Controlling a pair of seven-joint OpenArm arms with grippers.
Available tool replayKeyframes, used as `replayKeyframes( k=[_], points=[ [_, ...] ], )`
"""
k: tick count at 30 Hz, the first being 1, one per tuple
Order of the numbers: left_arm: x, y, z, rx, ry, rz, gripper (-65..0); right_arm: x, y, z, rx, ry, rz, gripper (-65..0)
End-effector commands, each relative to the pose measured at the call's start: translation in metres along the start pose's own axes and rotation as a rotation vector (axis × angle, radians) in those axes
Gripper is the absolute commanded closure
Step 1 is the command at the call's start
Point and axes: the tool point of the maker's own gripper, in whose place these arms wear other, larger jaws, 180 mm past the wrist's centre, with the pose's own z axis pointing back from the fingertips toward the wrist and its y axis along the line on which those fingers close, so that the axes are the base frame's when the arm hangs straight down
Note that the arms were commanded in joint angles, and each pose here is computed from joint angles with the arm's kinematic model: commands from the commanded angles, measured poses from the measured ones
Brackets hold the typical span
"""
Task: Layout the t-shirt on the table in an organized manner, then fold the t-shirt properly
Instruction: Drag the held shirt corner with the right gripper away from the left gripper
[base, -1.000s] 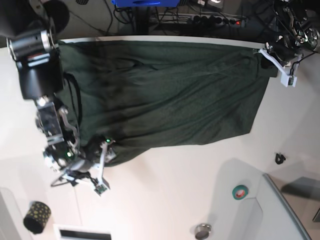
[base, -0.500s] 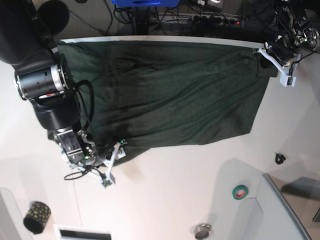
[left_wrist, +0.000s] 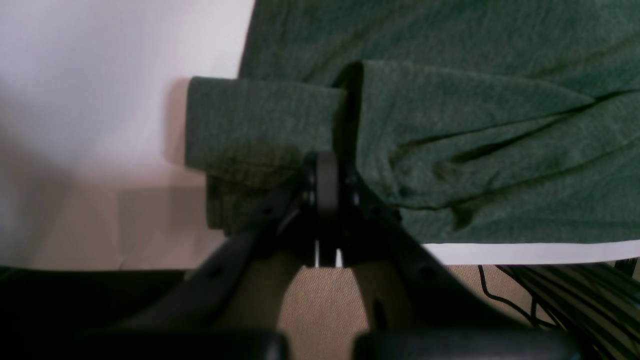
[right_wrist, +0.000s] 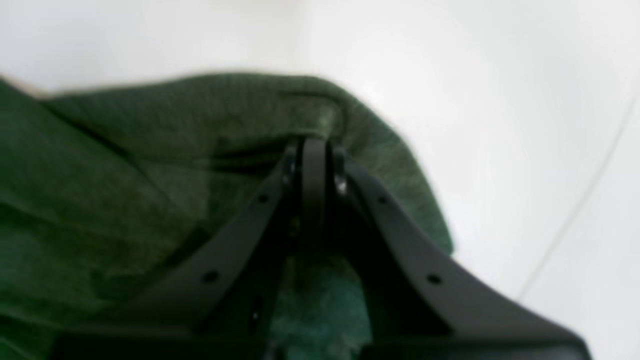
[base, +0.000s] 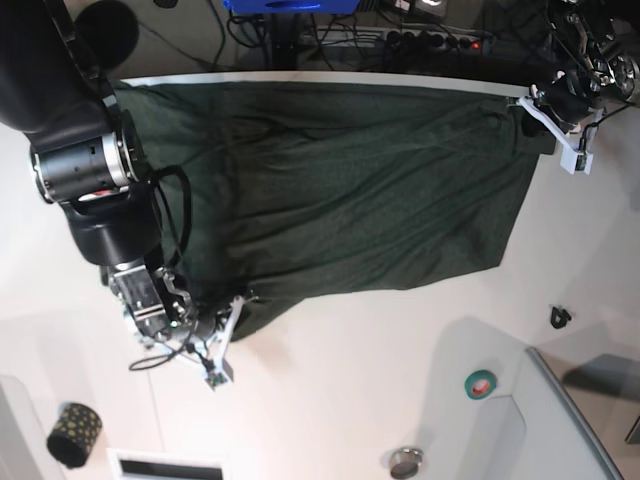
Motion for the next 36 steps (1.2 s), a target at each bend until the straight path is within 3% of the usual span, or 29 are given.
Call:
replayKeyframes(
  k=[1, 15, 19, 27, 30, 32, 34, 36],
  points=[
    [0.007, 0.006, 0.004, 0.012, -0.022, -0.011, 0.0, 0.036, -0.012, 0.007, -0.023, -0.083, 0.003, -0.2],
    [0.009, 0.006, 0.004, 0.012, -0.027, -0.011, 0.0, 0.045, -0.061, 0.022, -0.091, -0.164, -0.199, -0.2],
    [0.009, 0.006, 0.004, 0.012, -0.027, -0.011, 0.0, 0.055, -0.079, 0.034, -0.124, -0.237, -0.284, -0.2],
    [0.009, 0.006, 0.004, 0.011, -0.026, -0.010, 0.0, 0.060, -0.132, 0.064, -0.386, -0.311, -0.384, -1.1],
    [0.009, 0.006, 0.004, 0.011, -0.027, -0.010, 0.0, 0.055, -0.137, 0.065, -0.425, -0.303, -0.404, -11.1],
    [0.010, 0.005, 0.003, 0.010, -0.027, -0.011, 0.0, 0.044, -0.130, 0.061, -0.415, -0.268, -0.401, -22.5],
    [0.010, 0.005, 0.003, 0.010, -0.027, -0.011, 0.0, 0.037, -0.115, 0.053, -0.378, -0.190, -0.348, -33.9],
    [0.009, 0.005, 0.003, 0.010, -0.025, -0.011, 0.0, 0.039, -0.095, 0.046, -0.342, -0.146, -0.256, -40.7]
  ],
)
